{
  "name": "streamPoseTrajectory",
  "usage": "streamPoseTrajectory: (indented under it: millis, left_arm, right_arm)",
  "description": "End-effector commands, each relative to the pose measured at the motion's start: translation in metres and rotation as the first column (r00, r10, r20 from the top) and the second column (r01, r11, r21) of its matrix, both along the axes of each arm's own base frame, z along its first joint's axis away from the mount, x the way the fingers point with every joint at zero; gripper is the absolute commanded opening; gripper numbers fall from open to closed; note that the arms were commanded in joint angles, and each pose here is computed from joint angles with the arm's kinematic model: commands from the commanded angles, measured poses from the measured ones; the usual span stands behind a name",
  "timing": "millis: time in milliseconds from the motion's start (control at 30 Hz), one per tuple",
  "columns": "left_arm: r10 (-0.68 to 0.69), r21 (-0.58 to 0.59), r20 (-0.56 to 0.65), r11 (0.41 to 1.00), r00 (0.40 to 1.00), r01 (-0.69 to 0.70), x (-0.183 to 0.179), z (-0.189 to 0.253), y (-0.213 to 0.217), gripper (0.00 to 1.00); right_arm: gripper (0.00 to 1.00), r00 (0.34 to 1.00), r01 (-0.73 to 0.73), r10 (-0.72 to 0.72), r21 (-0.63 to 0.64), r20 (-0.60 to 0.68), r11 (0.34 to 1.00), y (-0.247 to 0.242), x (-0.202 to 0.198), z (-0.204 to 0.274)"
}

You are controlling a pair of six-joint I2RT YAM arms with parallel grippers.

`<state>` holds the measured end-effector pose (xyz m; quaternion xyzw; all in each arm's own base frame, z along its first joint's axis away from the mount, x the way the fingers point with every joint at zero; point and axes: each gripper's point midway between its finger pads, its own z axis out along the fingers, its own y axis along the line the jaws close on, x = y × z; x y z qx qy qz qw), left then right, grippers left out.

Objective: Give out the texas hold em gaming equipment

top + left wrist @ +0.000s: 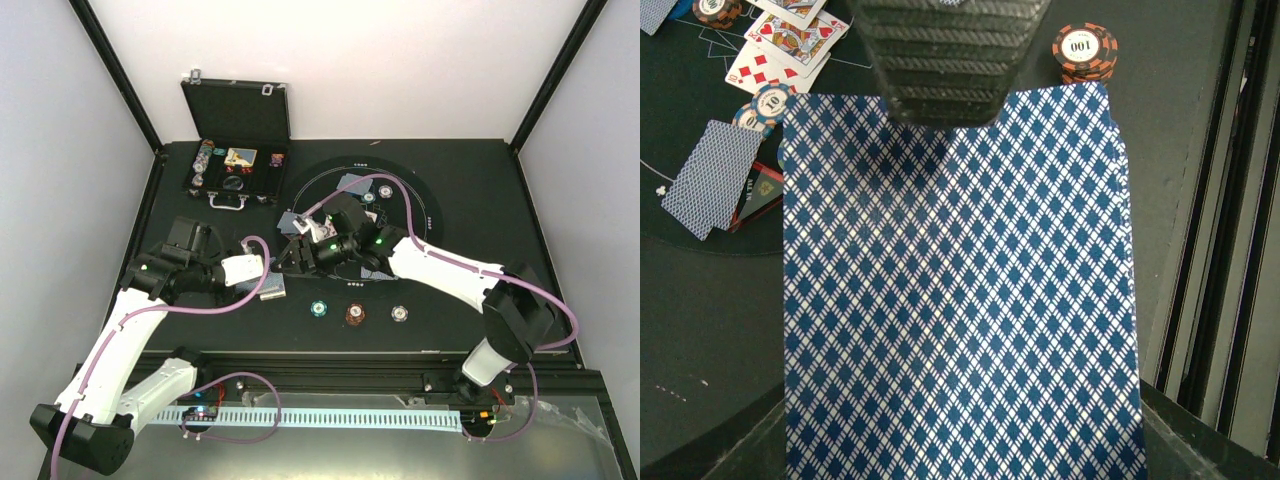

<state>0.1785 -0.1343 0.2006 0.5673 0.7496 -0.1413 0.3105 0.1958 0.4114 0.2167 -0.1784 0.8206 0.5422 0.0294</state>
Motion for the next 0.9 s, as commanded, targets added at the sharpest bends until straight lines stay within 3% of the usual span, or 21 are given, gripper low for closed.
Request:
streamPoseTrajectory:
  millis: [0,367,533,867]
  left_arm:
    - [0.003,-0.015,0.012,1.000,1.000,-0.003,0.000,0.006,-0.001,0.02]
    - [0.003,-0.014,0.014,1.000,1.000,-0.003,0.002,0.006,-0.001,0.02]
    - [0.004,-0.006,0.015,1.000,1.000,-0.003,0.001,0.005,0.000,0.02]
    - [0.003,-0.014,0.021,1.000,1.000,-0.002,0.002,0.008,-0.001,0.02]
  right_arm:
    - [0.68,1.000,-0.014,0.014,0.071,-0.003,0.997,0.008,-0.006,0.028]
    - [0.70,0.999,-0.030,0.030,-0.004,-0.012,1.000,0.023,-0.011,0.009]
    - [0.63,0.999,-0.038,0.038,0.002,-0.020,0.999,0.027,-0.012,0.009]
    - [0.59,1.000,-0.016,0.016,-0.097,0.000,0.995,0.023,-0.007,-0.011]
